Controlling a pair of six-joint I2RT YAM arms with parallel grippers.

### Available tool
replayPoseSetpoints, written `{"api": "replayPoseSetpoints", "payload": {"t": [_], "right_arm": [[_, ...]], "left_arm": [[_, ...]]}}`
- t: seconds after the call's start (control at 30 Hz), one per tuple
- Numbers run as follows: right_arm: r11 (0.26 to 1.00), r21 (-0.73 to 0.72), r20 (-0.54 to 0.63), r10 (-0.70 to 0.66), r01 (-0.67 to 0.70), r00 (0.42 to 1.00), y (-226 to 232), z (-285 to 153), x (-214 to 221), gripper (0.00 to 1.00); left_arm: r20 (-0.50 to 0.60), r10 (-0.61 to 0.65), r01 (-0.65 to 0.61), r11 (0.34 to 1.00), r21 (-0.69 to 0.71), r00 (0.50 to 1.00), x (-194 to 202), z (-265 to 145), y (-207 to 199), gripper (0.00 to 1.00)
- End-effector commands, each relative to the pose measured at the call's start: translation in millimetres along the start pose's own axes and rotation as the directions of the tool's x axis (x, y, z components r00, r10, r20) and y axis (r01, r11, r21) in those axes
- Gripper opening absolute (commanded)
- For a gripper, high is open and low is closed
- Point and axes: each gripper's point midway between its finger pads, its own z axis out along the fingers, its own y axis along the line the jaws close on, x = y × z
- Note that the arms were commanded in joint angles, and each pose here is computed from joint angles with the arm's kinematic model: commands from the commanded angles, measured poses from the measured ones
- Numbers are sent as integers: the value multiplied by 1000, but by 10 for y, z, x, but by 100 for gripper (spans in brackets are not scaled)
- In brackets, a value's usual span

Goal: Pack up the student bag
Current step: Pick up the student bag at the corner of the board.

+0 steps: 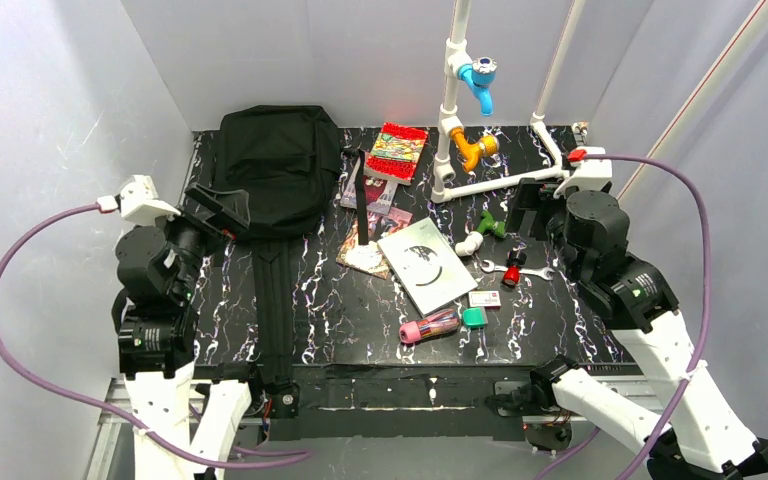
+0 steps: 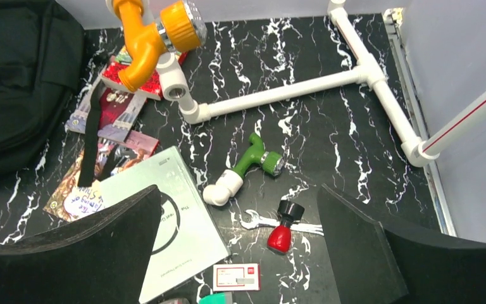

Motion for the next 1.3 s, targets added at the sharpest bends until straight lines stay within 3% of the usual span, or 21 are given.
{"api": "replayPoseSetpoints", "payload": {"t": [0.0,0.2,0.33,0.5,0.73,0.87,1.0,1.07,1.13,1.2,1.23,1.27], "right_arm": [[1000,5,-28,13,-13,1000,33,87,117,100],[997,-71,-68,-2,-3,998,181,163,324,100],[991,-133,-59,8,-16,998,275,167,411,100],[977,-208,-83,26,-42,996,418,174,534,100],[944,-322,-142,35,-79,989,685,248,751,100],[932,-351,-169,37,-95,985,762,264,820,100],[927,-363,-173,30,-92,984,772,258,872,100],[926,-367,-173,24,-87,985,777,264,885,100],[924,-375,-178,14,-81,984,796,277,898,100],[923,-377,-181,11,-80,983,810,288,892,100],[922,-378,-183,10,-80,983,817,296,893,100],[921,-381,-183,9,-79,983,825,302,891,100]], "left_arm": [[-140,-56,52,998,-29,989,370,162,112,99],[-341,-161,109,980,-165,926,951,404,395,99],[-428,-303,116,905,-410,851,1342,537,777,99],[-414,-483,179,789,-588,771,1665,813,1028,99],[-332,-644,295,667,-684,689,1858,1450,1193,99],[-257,-648,276,602,-750,717,1888,1740,1490,99],[-262,-635,268,613,-743,727,1977,2101,1639,99],[-278,-640,249,607,-755,716,2051,2194,1708,89],[-311,-635,240,630,-739,708,2061,2303,1686,69],[-343,-615,242,670,-701,709,1968,2418,1594,37],[-354,-599,244,693,-678,718,1847,2465,1527,14],[-349,-573,247,716,-653,741,1659,2518,1449,5]]}}
